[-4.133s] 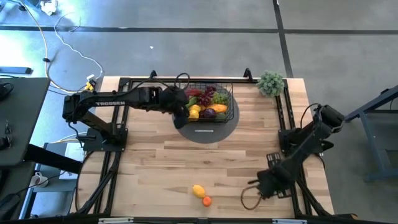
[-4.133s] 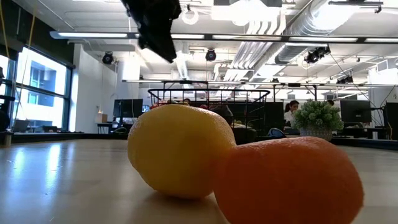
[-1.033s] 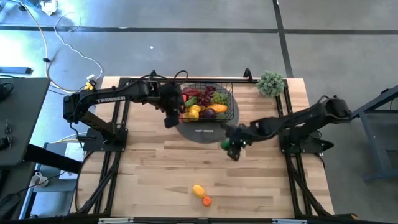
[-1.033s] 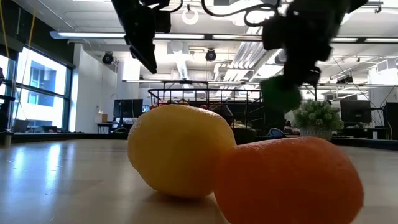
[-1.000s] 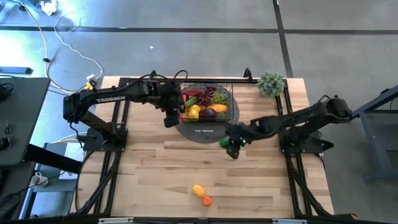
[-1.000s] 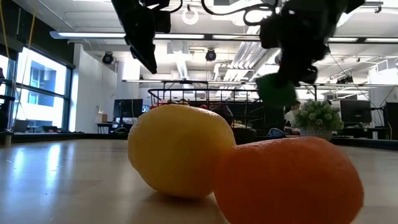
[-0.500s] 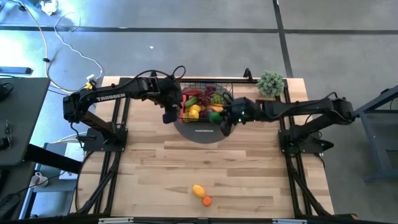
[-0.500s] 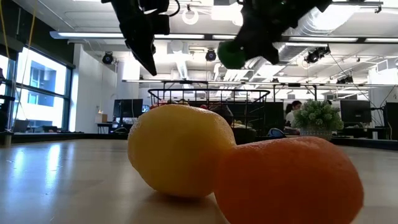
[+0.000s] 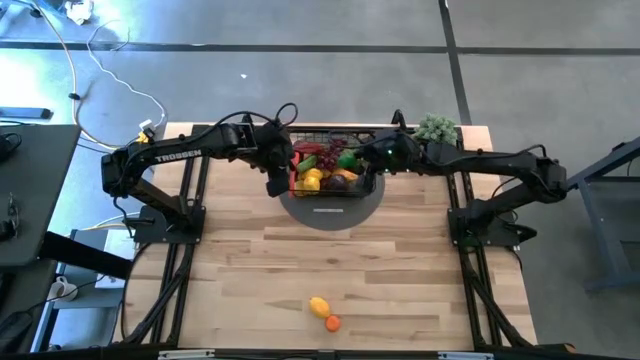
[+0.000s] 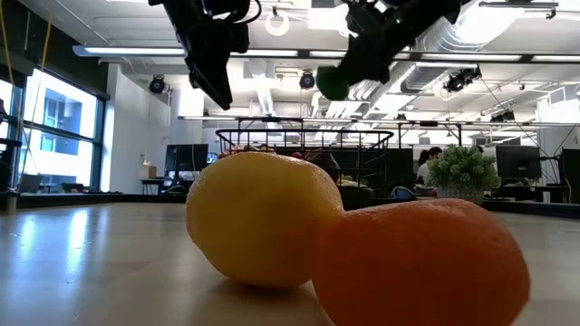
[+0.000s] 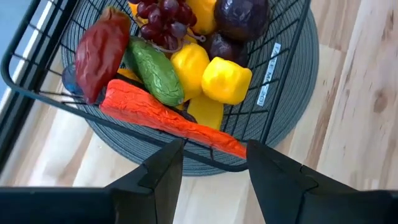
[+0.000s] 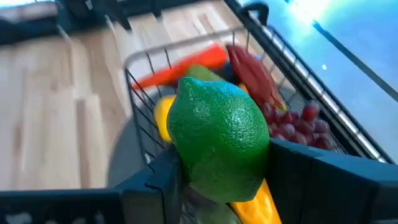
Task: Build produce basket
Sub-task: Put the green lime into the black wire basket, then put the yellow lemon into the black wire basket
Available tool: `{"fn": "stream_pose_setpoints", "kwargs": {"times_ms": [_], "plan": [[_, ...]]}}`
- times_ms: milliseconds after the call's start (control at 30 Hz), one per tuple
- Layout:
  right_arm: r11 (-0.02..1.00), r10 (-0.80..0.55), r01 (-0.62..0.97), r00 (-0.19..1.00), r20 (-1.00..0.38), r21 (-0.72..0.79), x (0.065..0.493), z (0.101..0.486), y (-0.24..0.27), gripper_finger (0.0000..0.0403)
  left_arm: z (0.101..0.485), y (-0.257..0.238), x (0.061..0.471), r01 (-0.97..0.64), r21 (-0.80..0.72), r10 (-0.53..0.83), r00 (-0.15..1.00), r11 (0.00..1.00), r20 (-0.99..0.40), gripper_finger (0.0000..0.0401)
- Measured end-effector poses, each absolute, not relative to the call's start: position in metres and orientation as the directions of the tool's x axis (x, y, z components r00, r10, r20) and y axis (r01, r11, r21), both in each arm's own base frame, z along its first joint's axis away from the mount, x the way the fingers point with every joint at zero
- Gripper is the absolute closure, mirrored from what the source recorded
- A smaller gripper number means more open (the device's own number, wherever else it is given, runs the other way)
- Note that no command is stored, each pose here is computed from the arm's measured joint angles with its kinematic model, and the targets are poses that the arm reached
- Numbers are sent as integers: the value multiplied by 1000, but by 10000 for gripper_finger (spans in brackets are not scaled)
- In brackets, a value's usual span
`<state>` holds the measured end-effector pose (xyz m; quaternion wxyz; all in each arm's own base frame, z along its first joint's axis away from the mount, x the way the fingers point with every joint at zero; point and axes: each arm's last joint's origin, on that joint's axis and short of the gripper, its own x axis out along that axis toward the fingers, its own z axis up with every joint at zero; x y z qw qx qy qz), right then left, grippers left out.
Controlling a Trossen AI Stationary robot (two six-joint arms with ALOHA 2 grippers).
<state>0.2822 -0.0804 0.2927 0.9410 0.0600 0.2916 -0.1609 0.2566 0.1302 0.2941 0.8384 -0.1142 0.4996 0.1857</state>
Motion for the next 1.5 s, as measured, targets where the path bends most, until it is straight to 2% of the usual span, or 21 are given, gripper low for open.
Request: {"fn": "stream_pose_setpoints", "kwargs": {"times_ms": [367, 600, 700, 1033, 1267, 1500], "plan": [[951, -230, 307, 631, -741, -35, 298, 246, -88, 249, 294, 130, 256, -484, -44, 194, 431, 874, -882, 233], [938, -224, 345, 551, -804, -24, 293, 236, -95, 248, 294, 129, 257, -481, -44, 193, 431, 875, -882, 232], [933, -222, 360, 528, -820, -20, 290, 234, -97, 235, 294, 128, 257, -477, -44, 190, 431, 878, -882, 227], [911, -219, 413, 513, -830, 14, 289, 236, -98, 151, 294, 118, 262, -454, -50, 174, 438, 890, -882, 171], [873, -248, 487, 512, -823, 40, 292, 256, -100, 143, 294, 116, 263, -491, -69, 177, 437, 869, -882, 129], [777, -312, 623, 508, -803, 92, 295, 276, -102, 142, 295, 110, 267, -446, -101, 138, 472, 889, -871, 128]]}}
